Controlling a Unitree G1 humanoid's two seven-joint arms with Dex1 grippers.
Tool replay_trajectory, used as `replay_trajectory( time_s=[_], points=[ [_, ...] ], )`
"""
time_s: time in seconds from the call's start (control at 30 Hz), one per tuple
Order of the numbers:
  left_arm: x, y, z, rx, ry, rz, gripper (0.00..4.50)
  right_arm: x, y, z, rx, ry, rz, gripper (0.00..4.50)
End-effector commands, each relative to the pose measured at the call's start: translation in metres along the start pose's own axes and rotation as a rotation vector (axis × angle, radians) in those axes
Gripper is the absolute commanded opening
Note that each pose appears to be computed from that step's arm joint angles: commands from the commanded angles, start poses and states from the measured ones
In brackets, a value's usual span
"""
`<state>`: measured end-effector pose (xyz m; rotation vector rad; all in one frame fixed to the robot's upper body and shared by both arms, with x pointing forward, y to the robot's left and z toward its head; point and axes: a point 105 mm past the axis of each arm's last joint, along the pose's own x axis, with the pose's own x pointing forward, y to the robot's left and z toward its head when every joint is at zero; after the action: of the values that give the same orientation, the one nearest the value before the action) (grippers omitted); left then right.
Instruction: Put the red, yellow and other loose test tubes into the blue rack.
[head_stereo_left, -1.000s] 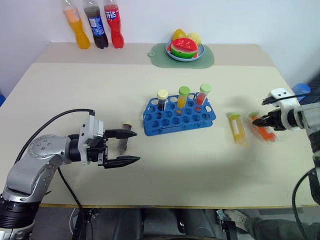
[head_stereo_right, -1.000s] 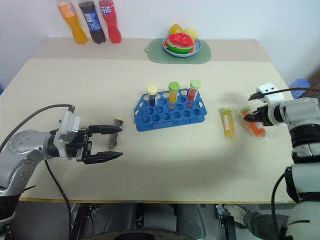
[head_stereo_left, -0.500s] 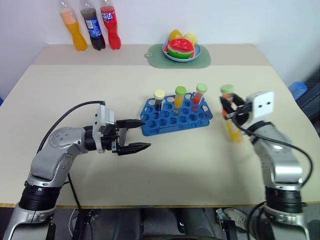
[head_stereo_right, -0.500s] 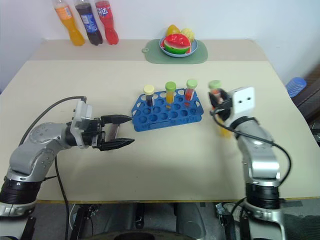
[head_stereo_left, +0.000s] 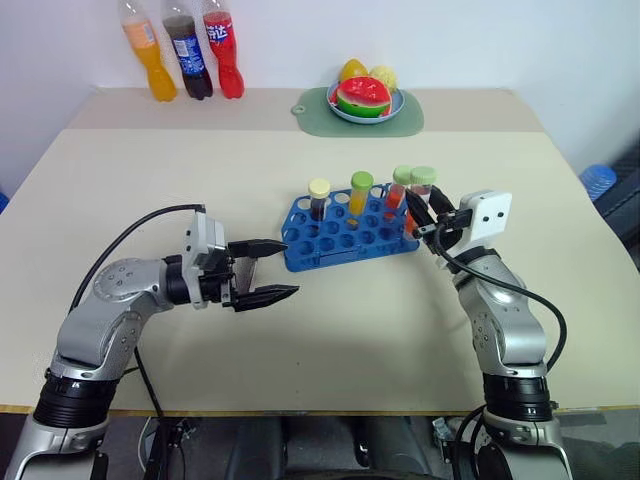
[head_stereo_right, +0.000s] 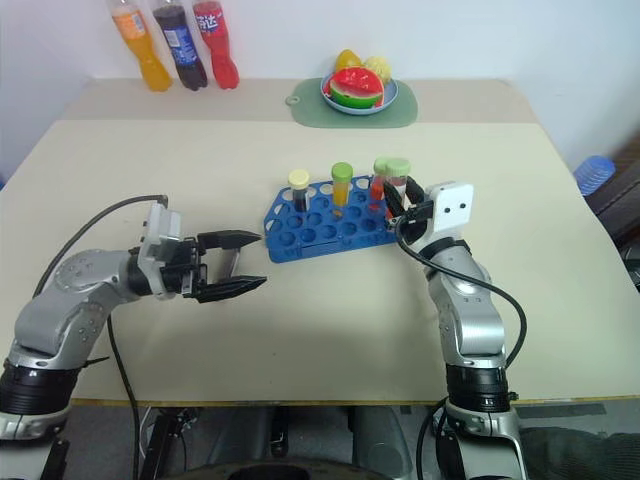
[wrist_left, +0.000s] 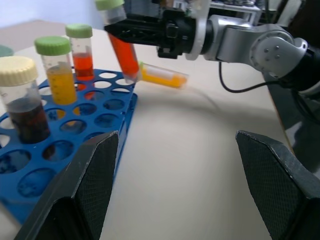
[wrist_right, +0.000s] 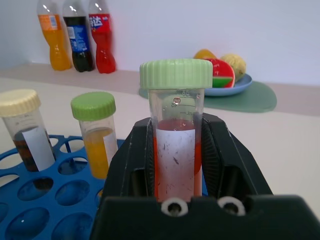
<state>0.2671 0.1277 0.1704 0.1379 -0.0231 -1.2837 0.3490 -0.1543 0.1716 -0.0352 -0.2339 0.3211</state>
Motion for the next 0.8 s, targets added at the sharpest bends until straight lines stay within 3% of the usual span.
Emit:
replay_trajectory(
  time_s=[0.03, 0.5, 0.73, 0.8],
  points=[
    [-0.002, -0.003, 0.013, 0.043, -0.024, 0.002, 3.85, 0.003, 0.006, -0.003, -0.001, -0.021, 0.013, 0.79],
    [0.0, -0.005, 0.013, 0.037, -0.033, 0.015, 3.85, 0.003, 0.011, -0.035, -0.006, 0.011, 0.046, 0.79],
    [0.003, -0.003, 0.011, 0.032, -0.041, 0.007, 3.85, -0.012, -0.003, -0.016, -0.156, -0.004, 0.044, 4.21],
    [0.004, -0.004, 0.011, 0.029, -0.046, -0.001, 3.85, -0.02, -0.007, -0.004, -0.227, 0.014, 0.06, 4.21]
  ],
)
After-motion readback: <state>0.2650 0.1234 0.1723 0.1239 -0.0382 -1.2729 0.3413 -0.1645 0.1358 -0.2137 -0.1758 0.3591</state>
